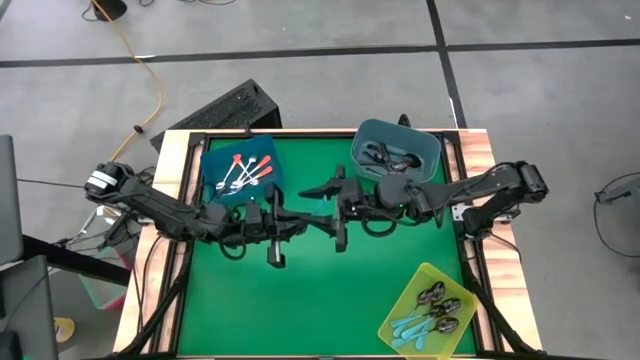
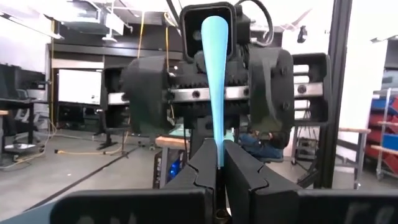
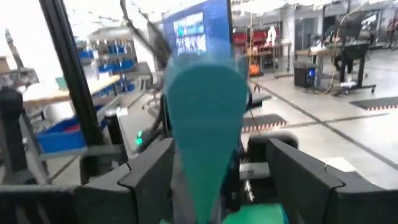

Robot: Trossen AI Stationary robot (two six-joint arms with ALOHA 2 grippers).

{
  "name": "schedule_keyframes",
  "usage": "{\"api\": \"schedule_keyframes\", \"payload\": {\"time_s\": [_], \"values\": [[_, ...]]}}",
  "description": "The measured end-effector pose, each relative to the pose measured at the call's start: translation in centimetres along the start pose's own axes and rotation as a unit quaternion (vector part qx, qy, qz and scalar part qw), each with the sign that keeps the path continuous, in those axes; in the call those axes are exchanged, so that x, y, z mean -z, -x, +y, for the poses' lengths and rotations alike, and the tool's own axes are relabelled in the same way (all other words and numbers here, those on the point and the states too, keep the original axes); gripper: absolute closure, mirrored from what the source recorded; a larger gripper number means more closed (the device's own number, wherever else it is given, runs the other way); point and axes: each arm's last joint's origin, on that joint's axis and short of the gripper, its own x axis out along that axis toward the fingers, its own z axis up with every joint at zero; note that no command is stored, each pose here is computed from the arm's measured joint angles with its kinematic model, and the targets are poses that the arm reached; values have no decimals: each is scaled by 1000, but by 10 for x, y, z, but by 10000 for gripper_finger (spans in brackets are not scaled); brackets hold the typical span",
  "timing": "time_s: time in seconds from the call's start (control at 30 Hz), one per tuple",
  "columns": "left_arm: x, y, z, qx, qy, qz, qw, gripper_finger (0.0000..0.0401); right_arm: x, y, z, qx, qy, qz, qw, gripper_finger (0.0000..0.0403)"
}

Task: Sort silverware by color (type)
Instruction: Put the blue spoon into the yellow bin

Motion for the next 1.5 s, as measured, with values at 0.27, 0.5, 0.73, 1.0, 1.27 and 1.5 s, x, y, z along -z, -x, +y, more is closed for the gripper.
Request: {"api": "schedule_keyframes", "payload": {"time_s": [0.27, 0.5, 0.73, 1.0, 1.27, 1.5], "values": [[-4, -1, -1, 12, 6, -7, 1000, 401, 2, 1, 1, -18, 3, 17, 1000, 136], [-3, -1, -1, 14, 7, -3, 1000, 401, 4, 1, 0, -17, 5, 27, 999, 258], [-2, -1, -1, 12, 6, 0, 1000, 401, 5, 1, 0, -15, 2, 31, 999, 381], [0, -1, 0, 6, 8, 11, 1000, 396, 7, 1, 0, -3, -9, 42, 999, 382], [3, -1, 0, -13, 15, 24, 1000, 358, 9, 2, -2, 14, -8, 51, 999, 382], [12, 0, 2, -36, 29, 68, 997, 323, 13, 6, -5, 50, 5, 88, 995, 384]]}}
